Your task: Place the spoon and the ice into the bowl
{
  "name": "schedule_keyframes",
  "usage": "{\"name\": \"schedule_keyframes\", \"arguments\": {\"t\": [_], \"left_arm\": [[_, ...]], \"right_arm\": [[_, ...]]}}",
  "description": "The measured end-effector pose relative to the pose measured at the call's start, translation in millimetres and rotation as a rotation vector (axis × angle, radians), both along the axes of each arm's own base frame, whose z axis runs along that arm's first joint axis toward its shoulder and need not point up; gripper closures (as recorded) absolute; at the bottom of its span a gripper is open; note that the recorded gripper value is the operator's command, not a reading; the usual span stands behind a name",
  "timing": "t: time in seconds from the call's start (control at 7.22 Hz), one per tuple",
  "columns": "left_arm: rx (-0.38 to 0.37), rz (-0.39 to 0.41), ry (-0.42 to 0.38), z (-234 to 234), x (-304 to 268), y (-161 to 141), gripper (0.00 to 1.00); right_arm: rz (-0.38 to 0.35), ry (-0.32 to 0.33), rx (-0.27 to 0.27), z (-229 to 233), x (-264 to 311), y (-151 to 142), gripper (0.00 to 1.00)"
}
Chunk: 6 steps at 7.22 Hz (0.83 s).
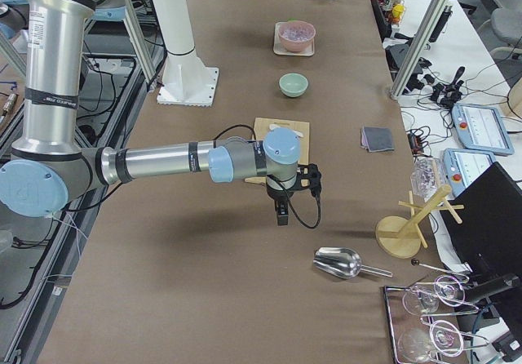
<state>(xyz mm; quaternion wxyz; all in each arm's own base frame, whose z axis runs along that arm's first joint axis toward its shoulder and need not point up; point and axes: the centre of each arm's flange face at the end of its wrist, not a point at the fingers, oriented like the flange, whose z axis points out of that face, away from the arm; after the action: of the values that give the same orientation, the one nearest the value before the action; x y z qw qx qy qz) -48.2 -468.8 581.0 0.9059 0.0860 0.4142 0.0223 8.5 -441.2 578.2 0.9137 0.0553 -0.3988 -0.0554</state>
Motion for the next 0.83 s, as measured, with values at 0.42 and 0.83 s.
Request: {"name": "schedule_keyframes", "arguments": {"t": [0.42, 0.83], "left_arm": [[-0.010, -0.002, 0.004, 2, 2, -3, 0.02], [0.011, -0.037, 0.025, -10, 8, -8, 0.02]], "right_arm": [[0.000, -0.012, 0.008, -1, -1, 0, 0.00], [-0.009, -0.012, 0.013, -5, -9, -2, 0.00]]}}
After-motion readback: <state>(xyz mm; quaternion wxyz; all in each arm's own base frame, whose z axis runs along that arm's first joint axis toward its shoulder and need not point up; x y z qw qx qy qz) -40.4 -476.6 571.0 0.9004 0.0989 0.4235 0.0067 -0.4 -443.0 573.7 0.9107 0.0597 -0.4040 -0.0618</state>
